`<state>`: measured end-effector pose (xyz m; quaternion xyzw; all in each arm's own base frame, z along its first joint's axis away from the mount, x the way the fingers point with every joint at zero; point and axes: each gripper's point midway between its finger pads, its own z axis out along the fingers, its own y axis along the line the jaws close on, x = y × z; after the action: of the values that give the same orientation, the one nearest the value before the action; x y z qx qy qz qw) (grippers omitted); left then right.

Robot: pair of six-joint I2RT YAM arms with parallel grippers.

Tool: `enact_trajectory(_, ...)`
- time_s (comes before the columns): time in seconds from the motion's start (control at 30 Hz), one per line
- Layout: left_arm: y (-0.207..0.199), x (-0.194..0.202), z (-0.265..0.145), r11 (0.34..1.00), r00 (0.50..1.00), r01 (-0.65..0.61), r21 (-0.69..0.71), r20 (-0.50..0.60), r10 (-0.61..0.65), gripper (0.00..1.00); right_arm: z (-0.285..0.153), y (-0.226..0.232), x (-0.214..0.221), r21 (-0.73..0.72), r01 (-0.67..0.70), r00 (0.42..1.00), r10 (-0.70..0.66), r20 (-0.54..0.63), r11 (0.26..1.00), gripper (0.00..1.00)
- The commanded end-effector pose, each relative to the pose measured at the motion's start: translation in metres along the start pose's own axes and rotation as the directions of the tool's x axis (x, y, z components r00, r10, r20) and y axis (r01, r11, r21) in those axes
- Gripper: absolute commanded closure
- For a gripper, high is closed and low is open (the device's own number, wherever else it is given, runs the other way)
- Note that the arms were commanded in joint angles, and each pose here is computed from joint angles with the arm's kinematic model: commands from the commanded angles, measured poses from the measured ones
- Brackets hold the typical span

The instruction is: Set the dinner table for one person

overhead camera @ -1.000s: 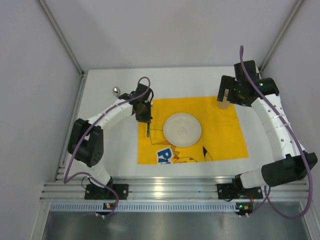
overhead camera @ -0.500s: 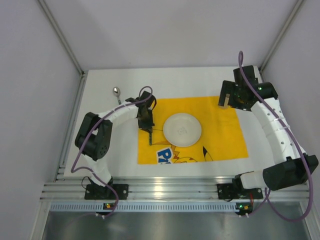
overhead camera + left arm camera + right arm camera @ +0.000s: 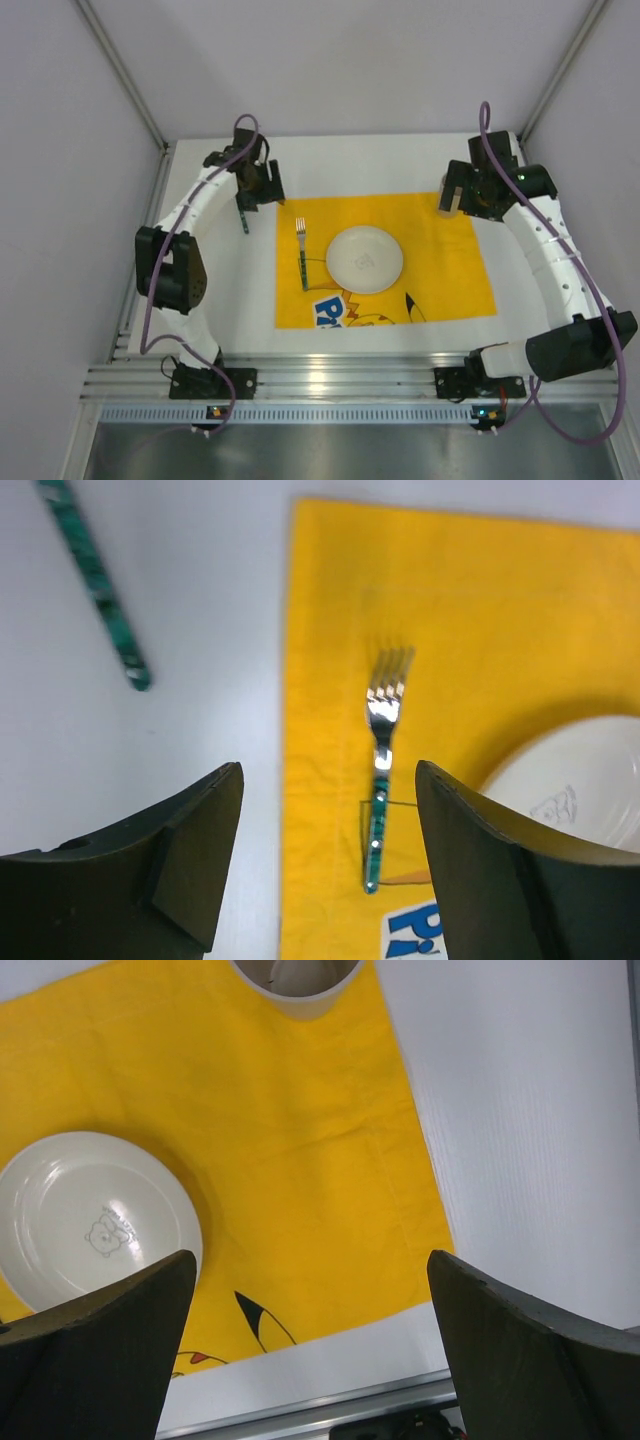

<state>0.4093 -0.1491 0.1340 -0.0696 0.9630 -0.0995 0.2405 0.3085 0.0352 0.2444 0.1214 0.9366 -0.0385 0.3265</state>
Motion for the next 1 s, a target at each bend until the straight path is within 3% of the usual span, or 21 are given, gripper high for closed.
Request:
enact_trajectory(0.0, 0.051, -0.031, -0.009, 0.996, 0.998, 0.046, -0.079, 0.041, -0.043, 0.25, -0.010, -0.008, -0.010, 0.014, -0.031, 0.998, 0.030, 0.049, 0.999, 0.00)
enact_trajectory(0.23, 0.131, -0.052, 0.029, 0.969, 0.991, 0.131, -0.209, 0.030, -0.128, 0.28, -0.005, -0.009, -0.012, 0.022, -0.027, 0.999, 0.026, 0.043, 0.999, 0.00)
enact_trajectory(0.4, 0.146, -0.038, 0.066, 0.965, 0.990, 0.127, -0.228, -0.034, -0.138, 0.30, -0.002, -0.003, -0.015, 0.004, -0.030, 0.999, 0.030, 0.033, 1.000, 0.00)
enact_trajectory(0.63, 0.148, -0.032, 0.104, 0.969, 0.988, 0.142, -0.201, -0.033, -0.152, 0.34, 0.001, -0.003, -0.015, 0.009, 0.011, 1.000, -0.011, 0.006, 1.000, 0.00)
enact_trajectory(0.73, 0.151, -0.025, 0.117, 0.967, 0.985, 0.144, -0.208, -0.062, -0.160, 0.53, 0.003, -0.006, -0.015, 0.029, 0.028, 1.000, -0.028, -0.002, 0.999, 0.00)
enact_trajectory(0.8, 0.153, -0.016, 0.124, 0.965, 0.982, 0.145, -0.218, -0.089, -0.168, 0.79, 0.002, -0.005, -0.018, 0.029, 0.027, 1.000, -0.027, 0.002, 0.999, 0.00)
enact_trajectory(0.83, 0.154, -0.014, 0.125, 0.965, 0.981, 0.145, -0.218, -0.094, -0.169, 0.86, 0.003, -0.004, -0.018, 0.026, 0.027, 1.000, -0.027, -0.001, 0.999, 0.00)
enact_trajectory(0.93, 0.156, 0.003, 0.127, 0.964, 0.977, 0.142, -0.225, -0.124, -0.173, 1.00, 0.006, 0.006, -0.023, -0.010, 0.017, 1.000, -0.017, -0.006, 1.000, 0.00)
enact_trajectory(0.97, 0.157, 0.002, 0.123, 0.963, 0.978, 0.143, -0.228, -0.120, -0.174, 1.00, 0.005, 0.011, -0.029, -0.031, 0.011, 1.000, -0.011, 0.007, 0.999, 0.00)
